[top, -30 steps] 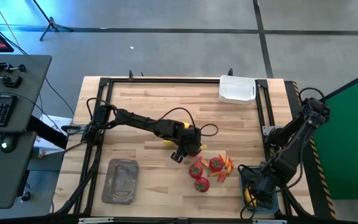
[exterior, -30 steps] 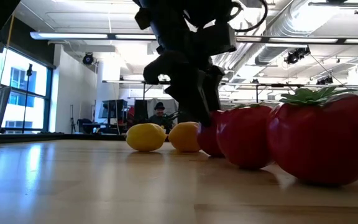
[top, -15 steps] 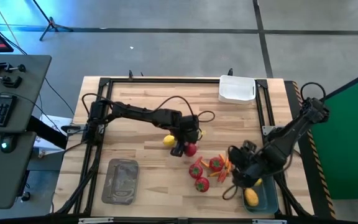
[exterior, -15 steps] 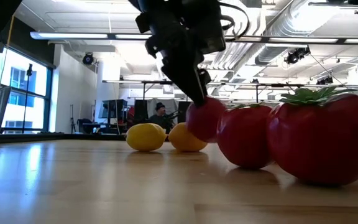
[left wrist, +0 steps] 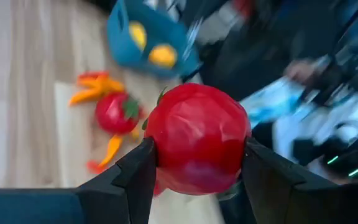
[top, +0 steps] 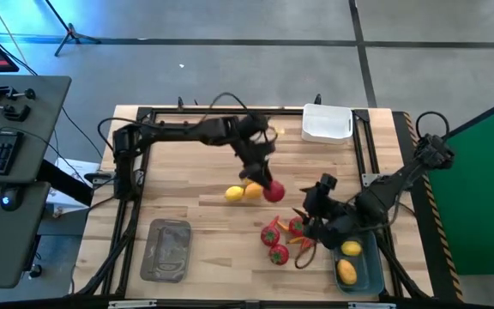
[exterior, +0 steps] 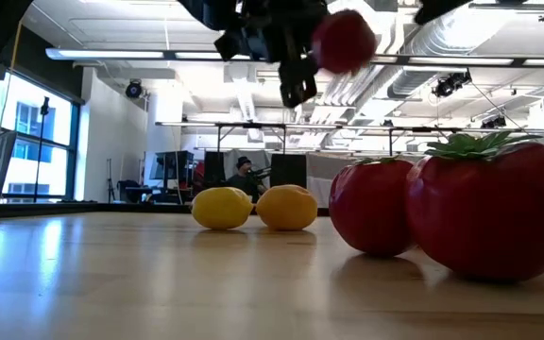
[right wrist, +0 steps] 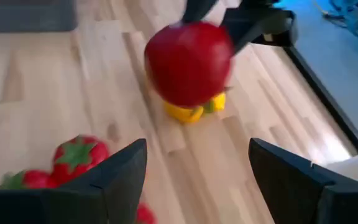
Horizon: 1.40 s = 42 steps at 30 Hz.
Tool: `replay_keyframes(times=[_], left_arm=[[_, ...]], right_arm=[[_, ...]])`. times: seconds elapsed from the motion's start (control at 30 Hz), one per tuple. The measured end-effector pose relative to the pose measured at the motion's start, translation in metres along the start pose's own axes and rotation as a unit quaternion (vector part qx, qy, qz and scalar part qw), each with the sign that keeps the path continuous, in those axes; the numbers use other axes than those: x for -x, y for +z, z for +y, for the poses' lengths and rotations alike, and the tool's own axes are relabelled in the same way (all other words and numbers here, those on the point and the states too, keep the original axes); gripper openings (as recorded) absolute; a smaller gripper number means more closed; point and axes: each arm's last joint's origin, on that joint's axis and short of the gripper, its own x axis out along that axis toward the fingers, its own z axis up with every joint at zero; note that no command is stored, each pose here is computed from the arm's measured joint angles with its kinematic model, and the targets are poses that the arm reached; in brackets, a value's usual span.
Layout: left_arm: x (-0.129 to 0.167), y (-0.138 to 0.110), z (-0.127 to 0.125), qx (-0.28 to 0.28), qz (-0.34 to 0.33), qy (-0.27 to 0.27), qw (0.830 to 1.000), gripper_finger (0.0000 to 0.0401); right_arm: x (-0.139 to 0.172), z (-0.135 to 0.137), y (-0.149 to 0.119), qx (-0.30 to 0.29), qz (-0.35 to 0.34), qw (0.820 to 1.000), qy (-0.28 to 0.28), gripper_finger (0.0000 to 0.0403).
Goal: Sort produce into baskets
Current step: Put the tomato into the white bin
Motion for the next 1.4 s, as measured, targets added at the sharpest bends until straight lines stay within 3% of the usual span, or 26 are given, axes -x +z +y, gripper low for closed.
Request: replay_keyframes(times=[0.2,0.37,0.53,0.97,1.3,1.4], left_arm=[[0.025,0.025,0.000,0.047,-0.070,-0.058,0.995,0.0184],[0.040,0.039,0.000,0.070,-0.107,-0.084,0.988,0.0184],[0.054,0.050,-0.003,0.079,-0.144,-0.106,0.981,0.0184],[0.067,0.060,-0.008,0.086,-0.184,-0.131,0.970,0.0184],[0.071,0.061,-0.005,0.063,-0.203,-0.115,0.970,0.0187],[0.073,0.061,-0.003,0.046,-0.211,-0.105,0.971,0.0198]], right_arm=[[-0.002,-0.023,0.039,-0.025,-0.039,0.998,-0.039,0.0278],[0.013,-0.044,0.074,-0.013,-0.084,0.993,-0.076,0.0293],[0.015,-0.060,0.092,0.027,-0.092,0.991,-0.094,0.0304],[0.001,-0.087,0.108,0.074,-0.079,0.988,-0.109,0.0318],[-0.005,-0.098,0.110,0.070,-0.066,0.990,-0.106,0.0237],[-0.006,-0.102,0.112,0.048,-0.064,0.991,-0.109,0.0235]])
